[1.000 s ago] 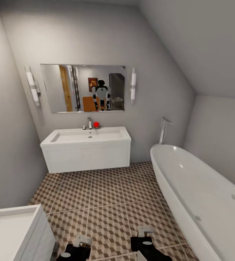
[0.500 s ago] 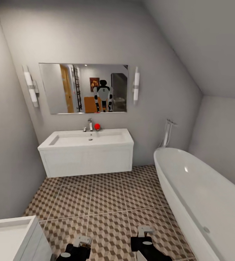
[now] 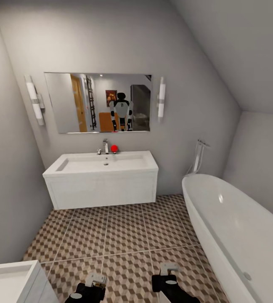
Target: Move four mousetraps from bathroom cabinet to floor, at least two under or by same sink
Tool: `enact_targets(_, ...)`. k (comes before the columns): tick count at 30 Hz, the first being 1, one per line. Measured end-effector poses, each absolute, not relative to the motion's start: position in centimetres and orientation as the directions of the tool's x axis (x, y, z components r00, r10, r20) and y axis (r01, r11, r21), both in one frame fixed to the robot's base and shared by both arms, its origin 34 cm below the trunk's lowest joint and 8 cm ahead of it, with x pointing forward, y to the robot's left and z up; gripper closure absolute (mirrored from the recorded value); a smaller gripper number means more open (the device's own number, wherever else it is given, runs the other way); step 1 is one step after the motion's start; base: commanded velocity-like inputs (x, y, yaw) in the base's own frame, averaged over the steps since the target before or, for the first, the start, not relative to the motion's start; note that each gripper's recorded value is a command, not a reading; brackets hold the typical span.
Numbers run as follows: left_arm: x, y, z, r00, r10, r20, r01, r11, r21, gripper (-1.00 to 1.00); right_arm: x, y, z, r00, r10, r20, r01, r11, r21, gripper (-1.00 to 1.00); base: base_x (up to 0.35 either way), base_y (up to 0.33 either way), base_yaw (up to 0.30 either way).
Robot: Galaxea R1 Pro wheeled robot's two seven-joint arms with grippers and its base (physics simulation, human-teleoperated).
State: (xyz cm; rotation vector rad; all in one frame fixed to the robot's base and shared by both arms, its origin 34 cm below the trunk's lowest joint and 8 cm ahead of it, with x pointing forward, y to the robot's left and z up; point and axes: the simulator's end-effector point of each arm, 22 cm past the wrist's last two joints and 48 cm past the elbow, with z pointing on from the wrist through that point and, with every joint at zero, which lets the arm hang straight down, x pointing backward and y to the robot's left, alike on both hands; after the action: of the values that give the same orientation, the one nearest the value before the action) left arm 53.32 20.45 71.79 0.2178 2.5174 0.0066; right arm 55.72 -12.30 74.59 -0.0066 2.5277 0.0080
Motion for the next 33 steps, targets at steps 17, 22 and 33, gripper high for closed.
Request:
enact_targets(17,53.31,20.46,71.8,-0.804,0.158,-0.574,0.155,0.986,0.055,1.0,55.7,-12.29,74.6,-0.818,-0.003,-0.576,-0.007,1.0,0.004,1.0,0.185,-0.008,0.043)
enact_targets(22,53.31,20.46,71.8,-0.804,0.157,-0.574,0.154,0.987,0.054,1.0,55.7,-12.29,74.6,-0.818,-0.003,-0.576,-0.007,1.0,0.004,1.0,0.253,-0.064,0.21)
enact_targets(33,53.33,20.45,71.78,-0.804,0.157,-0.574,0.154,0.987,0.054,1.0,55.7,-12.3,74.57,-0.818,-0.003,-0.575,-0.007,1.0,0.004,1.0,0.155,-0.036,0.093)
